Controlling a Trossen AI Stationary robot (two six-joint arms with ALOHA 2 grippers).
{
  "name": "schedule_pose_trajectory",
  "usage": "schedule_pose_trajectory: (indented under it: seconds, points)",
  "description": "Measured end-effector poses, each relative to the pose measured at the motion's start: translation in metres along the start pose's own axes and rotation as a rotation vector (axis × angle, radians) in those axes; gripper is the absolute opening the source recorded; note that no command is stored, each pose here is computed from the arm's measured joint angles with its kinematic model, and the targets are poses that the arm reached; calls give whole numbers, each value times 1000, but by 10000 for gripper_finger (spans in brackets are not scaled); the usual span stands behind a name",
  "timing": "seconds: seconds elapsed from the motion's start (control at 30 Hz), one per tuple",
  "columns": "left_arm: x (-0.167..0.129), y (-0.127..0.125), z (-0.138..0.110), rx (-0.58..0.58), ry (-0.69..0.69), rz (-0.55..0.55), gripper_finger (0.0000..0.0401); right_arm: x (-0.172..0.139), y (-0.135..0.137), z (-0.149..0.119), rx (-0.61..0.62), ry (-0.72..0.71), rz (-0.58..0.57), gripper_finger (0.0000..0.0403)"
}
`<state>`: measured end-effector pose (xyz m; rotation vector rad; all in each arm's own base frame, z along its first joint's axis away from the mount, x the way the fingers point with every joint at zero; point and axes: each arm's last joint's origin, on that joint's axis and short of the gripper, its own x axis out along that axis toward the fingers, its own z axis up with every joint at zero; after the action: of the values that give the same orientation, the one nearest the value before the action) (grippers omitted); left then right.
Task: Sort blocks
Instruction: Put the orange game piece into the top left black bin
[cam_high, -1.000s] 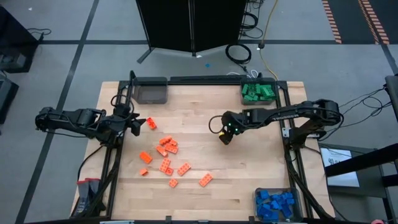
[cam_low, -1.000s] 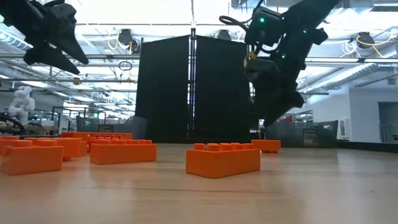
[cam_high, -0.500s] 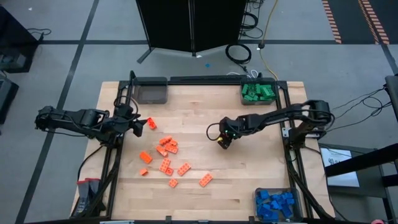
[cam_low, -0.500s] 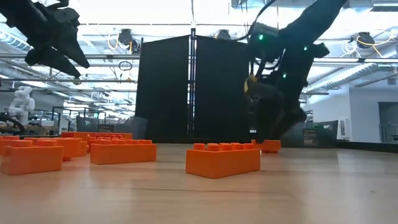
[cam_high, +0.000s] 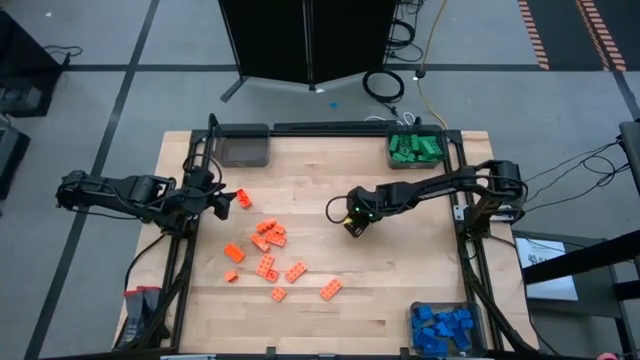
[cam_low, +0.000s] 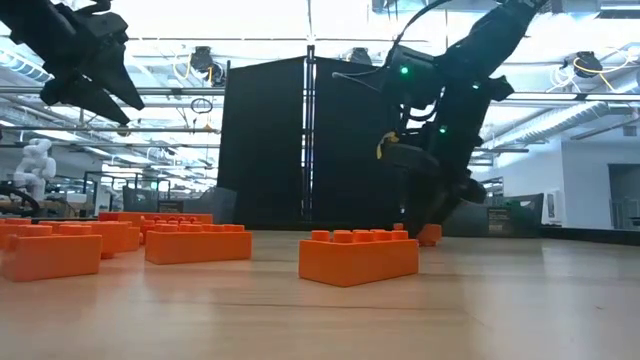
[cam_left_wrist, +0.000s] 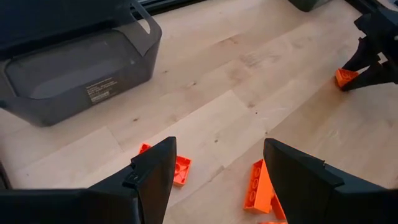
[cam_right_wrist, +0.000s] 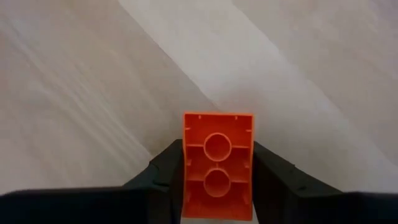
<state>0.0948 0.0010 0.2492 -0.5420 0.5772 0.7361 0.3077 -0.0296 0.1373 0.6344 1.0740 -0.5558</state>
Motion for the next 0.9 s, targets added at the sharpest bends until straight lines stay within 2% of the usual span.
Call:
schedule_pose_trajectory:
  seconds: [0.1, 0.2, 0.37, 0.5, 0.63, 0.73, 0.8, 0.83, 0.9]
  points:
    - [0, 0, 0, 5, 0, 0, 244, -8, 8, 23, -13, -87, 70, 119]
    - [0, 0, 0, 5, 0, 1, 244, -26, 16, 61, -30, -226, 144, 119]
    - [0, 0, 0, 4, -1, 1, 244, -41, 27, 137, -76, -390, 197, 119]
    - [0, 0, 0, 5, -1, 2, 244, -42, 41, 201, -121, -477, 300, 119]
    - [0, 0, 0, 6, 0, 3, 244, -34, 60, 251, -177, -549, 342, 119]
    - [0, 0, 0, 6, -2, 4, 244, -21, 70, 278, -193, -588, 352, 119]
    - [0, 0, 0, 6, -3, 5, 244, -1, 73, 288, -195, -608, 366, 119]
    - [0, 0, 0, 5, -3, 5, 244, 8, 72, 289, -181, -644, 409, 119]
    - [0, 0, 0, 3, -1, 9, 244, 28, 65, 287, -110, -637, 446, 119]
